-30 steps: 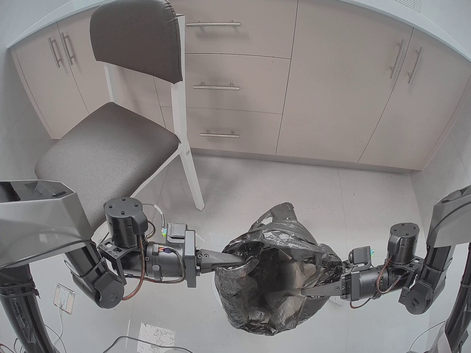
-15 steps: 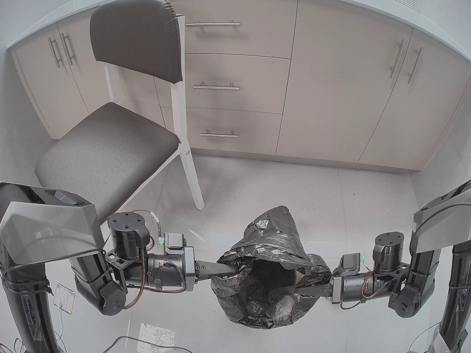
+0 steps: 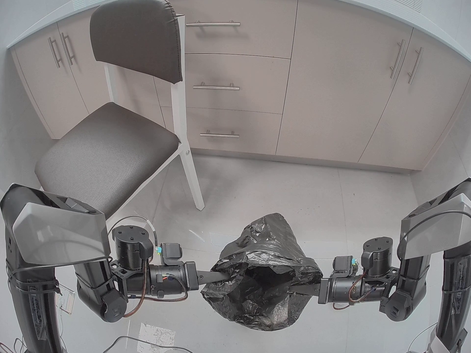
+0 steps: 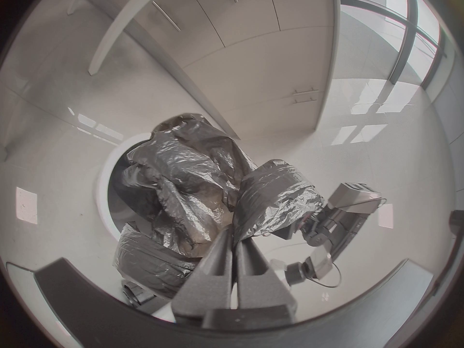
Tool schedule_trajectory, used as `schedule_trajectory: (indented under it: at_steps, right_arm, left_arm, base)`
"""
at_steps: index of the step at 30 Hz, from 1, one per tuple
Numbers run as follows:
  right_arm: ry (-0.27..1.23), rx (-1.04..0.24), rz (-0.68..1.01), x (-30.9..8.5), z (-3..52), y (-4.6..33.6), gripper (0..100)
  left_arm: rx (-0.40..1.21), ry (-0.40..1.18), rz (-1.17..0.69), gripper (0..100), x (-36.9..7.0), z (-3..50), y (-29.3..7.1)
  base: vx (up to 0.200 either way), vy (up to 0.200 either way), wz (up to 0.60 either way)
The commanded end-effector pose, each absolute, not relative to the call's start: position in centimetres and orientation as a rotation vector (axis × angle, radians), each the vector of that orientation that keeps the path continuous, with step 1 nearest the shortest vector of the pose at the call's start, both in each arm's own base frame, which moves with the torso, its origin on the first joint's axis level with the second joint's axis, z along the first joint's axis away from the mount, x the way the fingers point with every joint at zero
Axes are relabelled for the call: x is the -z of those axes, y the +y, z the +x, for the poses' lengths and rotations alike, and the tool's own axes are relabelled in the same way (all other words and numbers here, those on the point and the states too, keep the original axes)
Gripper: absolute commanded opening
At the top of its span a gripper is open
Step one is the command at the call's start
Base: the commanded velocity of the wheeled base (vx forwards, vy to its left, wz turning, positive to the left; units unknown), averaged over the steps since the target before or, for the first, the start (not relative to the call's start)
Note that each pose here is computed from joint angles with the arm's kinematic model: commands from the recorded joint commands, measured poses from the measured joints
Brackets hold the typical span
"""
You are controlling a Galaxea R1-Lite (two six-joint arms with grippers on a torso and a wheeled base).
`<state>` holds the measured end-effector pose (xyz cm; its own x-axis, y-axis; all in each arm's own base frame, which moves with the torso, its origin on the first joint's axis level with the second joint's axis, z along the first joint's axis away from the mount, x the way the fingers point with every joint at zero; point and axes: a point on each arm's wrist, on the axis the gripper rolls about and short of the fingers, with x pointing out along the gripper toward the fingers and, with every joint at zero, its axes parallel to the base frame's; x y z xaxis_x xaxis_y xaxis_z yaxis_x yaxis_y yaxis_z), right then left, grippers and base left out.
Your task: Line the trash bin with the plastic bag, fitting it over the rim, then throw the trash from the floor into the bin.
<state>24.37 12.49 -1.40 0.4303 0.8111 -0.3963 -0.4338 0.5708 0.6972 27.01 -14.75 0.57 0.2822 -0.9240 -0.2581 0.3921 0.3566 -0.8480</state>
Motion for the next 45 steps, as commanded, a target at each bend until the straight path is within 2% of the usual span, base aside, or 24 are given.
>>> schedule_trajectory:
  at_steps: [1, 8, 14, 19, 23, 25, 26, 28, 33, 34, 37, 45]
  right_arm:
    - [0.778, -0.815, 0.536, 1.8, 24.5, 12.7, 0]
    - [0.761, -0.739, 0.442, 2.9, 24.3, 12.8, 0]
    - [0.759, -0.746, 0.41, 3.2, 24.1, 13.1, 0]
    - [0.758, -0.744, 0.412, 3.1, 24.2, 13.0, 0]
    - [0.756, -0.745, 0.413, 3.2, 24.2, 13.1, 0]
    - [0.758, -0.745, 0.412, 3.2, 24.2, 13.1, 0]
    - [0.759, -0.742, 0.412, 3.3, 24.3, 13.1, 0]
    - [0.765, -0.727, 0.406, 3.6, 24.2, 13.0, 0]
    - [0.77, -0.669, 0.351, 4.4, 24.0, 12.8, 0]
    - [0.781, -0.603, 0.264, 5.6, 23.6, 12.4, 0]
    - [0.785, -0.505, 0.151, 7.1, 23.5, 12.1, 0]
    - [0.785, -0.5, 0.135, 7.4, 23.5, 12.3, 0]
  left_arm:
    - [0.951, 0.86, -0.732, 0, 0.3, 27.0, -14.9]
    - [0.953, 0.862, -0.715, 0, 0.1, 26.3, -15.8]
    - [0.994, 0.853, -0.677, 0, -1.6, 23.9, -17.5]
    - [0.925, 0.838, -0.658, 0, -2.5, 23.1, -18.1]
    - [0.813, 0.978, -0.645, 0, -3.1, 24.2, -18.4]
    - [0.786, 0.992, -0.639, 0, -3.4, 24.5, -18.6]
    - [0.703, 1.009, -0.62, 0, -3.6, 25.0, -18.7]
    - [0.655, 1.015, -0.598, 0, -3.5, 25.2, -18.9]
    - [0.642, 1.03, -0.562, 0, -2.2, 25.6, -19.0]
    - [0.63, 1.016, -0.528, 0, -1.3, 26.1, -19.2]
    - [0.592, 0.979, -0.506, 0, -0.1, 27.1, -19.8]
    - [0.564, 0.954, -0.518, 0, 0.4, 28.3, -19.4]
  base:
    - [0.0, 0.0, 0.0]
    - [0.0, 0.0, 0.0]
    - [0.0, 0.0, 0.0]
    - [0.0, 0.0, 0.0]
    - [0.0, 0.0, 0.0]
    - [0.0, 0.0, 0.0]
    - [0.0, 0.0, 0.0]
    - [0.0, 0.0, 0.0]
    - [0.0, 0.0, 0.0]
    - [0.0, 0.0, 0.0]
    - [0.0, 0.0, 0.0]
    - [0.0, 0.0, 0.0]
